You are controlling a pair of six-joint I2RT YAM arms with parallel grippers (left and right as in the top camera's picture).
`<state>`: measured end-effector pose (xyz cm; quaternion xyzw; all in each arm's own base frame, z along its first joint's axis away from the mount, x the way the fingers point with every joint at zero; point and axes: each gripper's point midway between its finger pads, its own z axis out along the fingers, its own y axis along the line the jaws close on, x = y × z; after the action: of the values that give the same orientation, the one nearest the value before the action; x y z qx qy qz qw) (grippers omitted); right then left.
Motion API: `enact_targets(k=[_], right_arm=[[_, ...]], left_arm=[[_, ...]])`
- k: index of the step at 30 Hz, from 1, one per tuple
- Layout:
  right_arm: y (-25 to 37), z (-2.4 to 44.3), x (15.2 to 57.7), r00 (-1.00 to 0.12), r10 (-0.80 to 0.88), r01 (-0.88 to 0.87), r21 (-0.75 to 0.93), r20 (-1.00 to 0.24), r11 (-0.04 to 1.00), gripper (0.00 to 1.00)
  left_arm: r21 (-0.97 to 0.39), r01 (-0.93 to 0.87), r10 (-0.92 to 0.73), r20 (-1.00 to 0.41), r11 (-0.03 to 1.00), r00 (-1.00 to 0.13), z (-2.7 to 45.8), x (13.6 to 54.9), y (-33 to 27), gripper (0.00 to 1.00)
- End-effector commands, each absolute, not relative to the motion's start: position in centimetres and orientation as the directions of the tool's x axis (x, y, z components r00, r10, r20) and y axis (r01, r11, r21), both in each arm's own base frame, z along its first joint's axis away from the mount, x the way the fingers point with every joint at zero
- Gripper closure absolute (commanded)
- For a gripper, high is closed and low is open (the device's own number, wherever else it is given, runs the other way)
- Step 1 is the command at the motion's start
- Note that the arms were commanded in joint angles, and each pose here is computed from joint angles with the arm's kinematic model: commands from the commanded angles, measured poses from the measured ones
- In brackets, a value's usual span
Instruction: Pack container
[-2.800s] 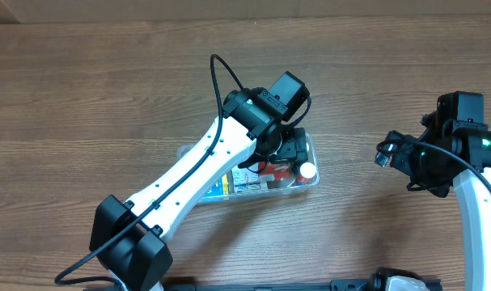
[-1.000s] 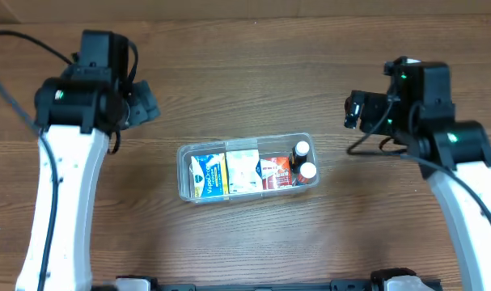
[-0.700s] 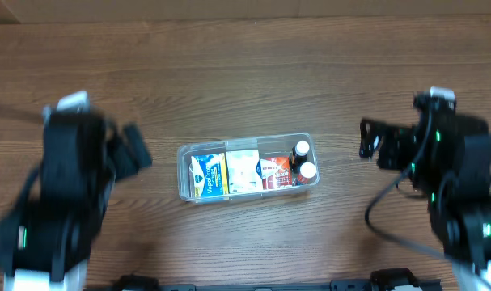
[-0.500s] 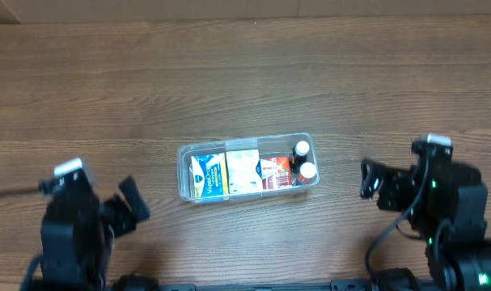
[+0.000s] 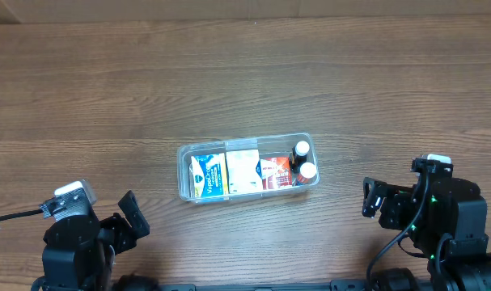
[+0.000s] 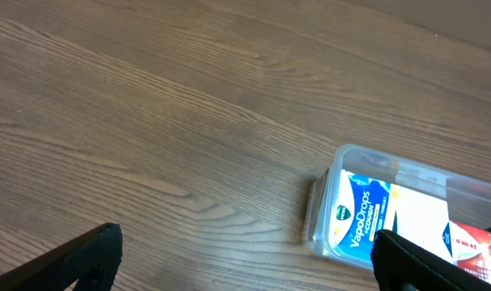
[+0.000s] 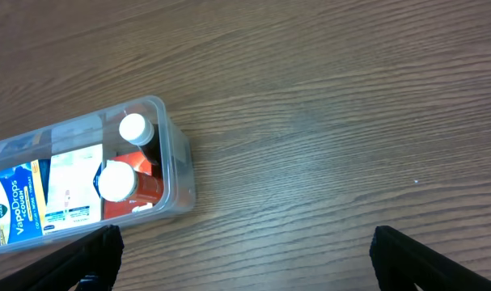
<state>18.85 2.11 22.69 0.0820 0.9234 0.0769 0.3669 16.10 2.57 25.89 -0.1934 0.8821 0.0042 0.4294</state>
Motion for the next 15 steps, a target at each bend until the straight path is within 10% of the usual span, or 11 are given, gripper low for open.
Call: enact_targets(k=[1, 15], right_arm=[[1.9, 22.7, 18.9, -0.712, 0.214, 0.106, 0.199, -0.668, 0.974, 0.0], [1.8, 25.0, 21.6, -0.564, 0.053, -0.018, 0.077, -0.824, 0.997, 0.0]], left_arm=[[-0.149, -0.348, -0.331, -0.764, 0.926, -0.554, 25.8, 16.0, 2.7, 0.0], [-0.149, -0.348, -0.331, -0.764, 0.926, -0.554, 25.8, 16.0, 2.7, 0.0]])
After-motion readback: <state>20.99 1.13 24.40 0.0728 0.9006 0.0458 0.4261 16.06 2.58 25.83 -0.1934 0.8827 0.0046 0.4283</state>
